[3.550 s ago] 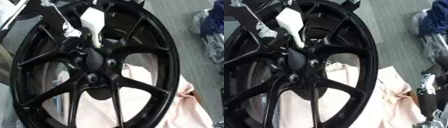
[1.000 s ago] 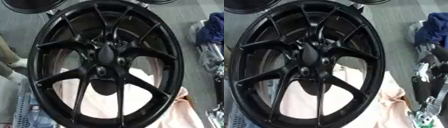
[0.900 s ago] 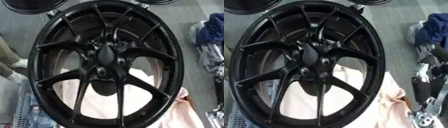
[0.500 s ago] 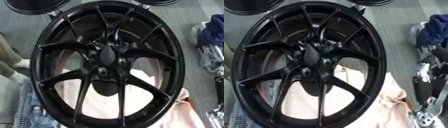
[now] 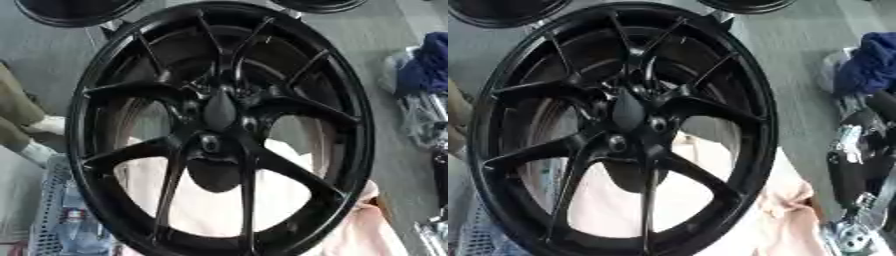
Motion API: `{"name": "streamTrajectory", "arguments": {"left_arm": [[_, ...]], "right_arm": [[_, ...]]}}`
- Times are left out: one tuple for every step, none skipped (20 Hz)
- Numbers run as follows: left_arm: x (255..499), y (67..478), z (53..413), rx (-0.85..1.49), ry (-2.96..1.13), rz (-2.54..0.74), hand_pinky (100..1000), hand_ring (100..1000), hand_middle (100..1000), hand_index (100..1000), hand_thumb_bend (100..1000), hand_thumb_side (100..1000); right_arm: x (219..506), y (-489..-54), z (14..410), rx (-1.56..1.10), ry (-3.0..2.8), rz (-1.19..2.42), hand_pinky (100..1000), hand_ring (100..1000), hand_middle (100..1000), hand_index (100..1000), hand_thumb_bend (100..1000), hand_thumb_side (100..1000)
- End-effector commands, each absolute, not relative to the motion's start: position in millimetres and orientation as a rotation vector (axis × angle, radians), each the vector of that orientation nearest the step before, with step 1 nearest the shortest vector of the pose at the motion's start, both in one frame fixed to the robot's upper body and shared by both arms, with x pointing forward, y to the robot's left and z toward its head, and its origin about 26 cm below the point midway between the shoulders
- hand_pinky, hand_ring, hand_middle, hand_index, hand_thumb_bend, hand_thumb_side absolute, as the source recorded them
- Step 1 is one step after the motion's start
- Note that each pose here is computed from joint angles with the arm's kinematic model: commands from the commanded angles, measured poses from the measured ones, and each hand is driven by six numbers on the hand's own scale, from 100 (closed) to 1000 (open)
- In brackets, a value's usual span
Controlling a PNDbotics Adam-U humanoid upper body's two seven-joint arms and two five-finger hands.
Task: Pull the pin out of the wheel hub.
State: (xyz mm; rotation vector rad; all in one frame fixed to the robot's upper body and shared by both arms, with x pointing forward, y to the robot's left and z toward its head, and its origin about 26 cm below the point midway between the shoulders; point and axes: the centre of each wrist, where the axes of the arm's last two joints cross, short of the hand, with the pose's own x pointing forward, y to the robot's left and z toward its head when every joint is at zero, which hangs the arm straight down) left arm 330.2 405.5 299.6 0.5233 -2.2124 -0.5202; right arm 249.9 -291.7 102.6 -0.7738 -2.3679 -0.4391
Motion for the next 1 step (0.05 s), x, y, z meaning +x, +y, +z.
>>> {"name": "streamTrajectory", "arguments": {"left_arm": [[302.3, 366.5, 305.7, 0.393, -2.375, -0.341, 830, 743, 652, 789, 100, 639]], "right_arm": [[250.1, -296.4, 109.9, -0.780, -2.429, -0.467, 510, 790, 748, 756, 100, 467]]}}
